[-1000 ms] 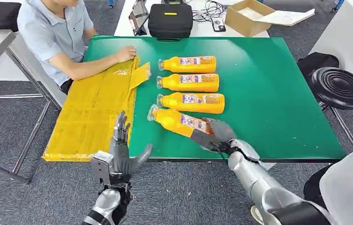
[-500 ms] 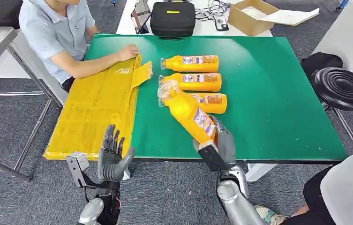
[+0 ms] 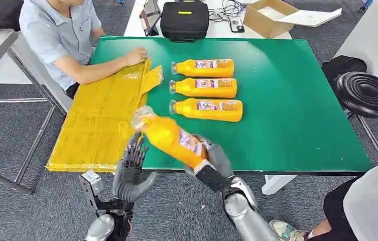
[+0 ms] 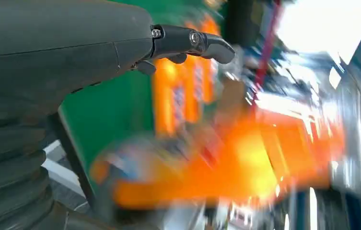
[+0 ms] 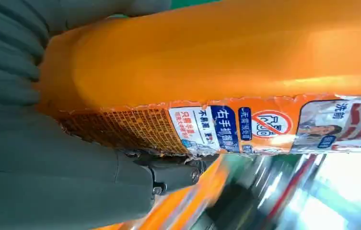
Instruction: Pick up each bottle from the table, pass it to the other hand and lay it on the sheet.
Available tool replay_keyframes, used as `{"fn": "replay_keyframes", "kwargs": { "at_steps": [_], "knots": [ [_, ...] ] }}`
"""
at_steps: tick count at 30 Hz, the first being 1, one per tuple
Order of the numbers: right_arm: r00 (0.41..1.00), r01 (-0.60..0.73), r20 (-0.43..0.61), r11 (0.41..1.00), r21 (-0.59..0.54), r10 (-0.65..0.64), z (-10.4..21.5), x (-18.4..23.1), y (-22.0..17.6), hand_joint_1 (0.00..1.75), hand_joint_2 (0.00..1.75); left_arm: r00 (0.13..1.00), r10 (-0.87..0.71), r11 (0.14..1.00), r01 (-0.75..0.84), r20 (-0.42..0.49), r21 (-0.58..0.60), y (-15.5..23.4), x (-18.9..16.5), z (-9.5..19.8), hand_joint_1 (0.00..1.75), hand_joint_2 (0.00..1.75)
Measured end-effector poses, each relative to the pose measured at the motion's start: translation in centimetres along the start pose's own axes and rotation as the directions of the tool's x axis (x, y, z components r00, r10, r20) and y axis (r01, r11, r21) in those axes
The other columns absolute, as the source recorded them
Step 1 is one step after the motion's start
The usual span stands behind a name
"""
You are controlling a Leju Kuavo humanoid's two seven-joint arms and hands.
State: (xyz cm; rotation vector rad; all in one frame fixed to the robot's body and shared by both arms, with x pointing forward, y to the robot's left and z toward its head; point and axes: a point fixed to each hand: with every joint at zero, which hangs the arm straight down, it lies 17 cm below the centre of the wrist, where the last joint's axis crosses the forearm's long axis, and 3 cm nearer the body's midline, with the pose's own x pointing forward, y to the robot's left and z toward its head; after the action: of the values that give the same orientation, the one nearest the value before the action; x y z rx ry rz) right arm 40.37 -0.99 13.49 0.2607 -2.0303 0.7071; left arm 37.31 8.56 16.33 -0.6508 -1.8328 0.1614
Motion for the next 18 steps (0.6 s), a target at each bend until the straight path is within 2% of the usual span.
{"fn": "replay_keyframes", "kwargs": {
  "at_steps": [3,8,18],
  "knots": [
    [1.0,0.005,0.025,0.989,0.148,-0.008,0.2,0.6,3.9,1.75,1.75,0.999,0.003,0.997,0.0,0.033,-0.082,-1.5,0.7,-0.2,0.0,1.75],
    [0.998,0.011,0.056,0.962,0.272,-0.027,0.3,1.7,7.5,1.75,1.75,1.0,0.019,0.993,-0.017,0.019,-0.118,-1.9,0.5,-0.5,0.0,1.75],
    [0.996,-0.034,0.09,0.926,0.376,0.0,0.4,2.3,10.5,1.75,1.75,0.999,0.015,0.995,-0.019,-0.035,-0.102,-1.1,-0.9,-0.6,0.0,1.75]
  ]
}}
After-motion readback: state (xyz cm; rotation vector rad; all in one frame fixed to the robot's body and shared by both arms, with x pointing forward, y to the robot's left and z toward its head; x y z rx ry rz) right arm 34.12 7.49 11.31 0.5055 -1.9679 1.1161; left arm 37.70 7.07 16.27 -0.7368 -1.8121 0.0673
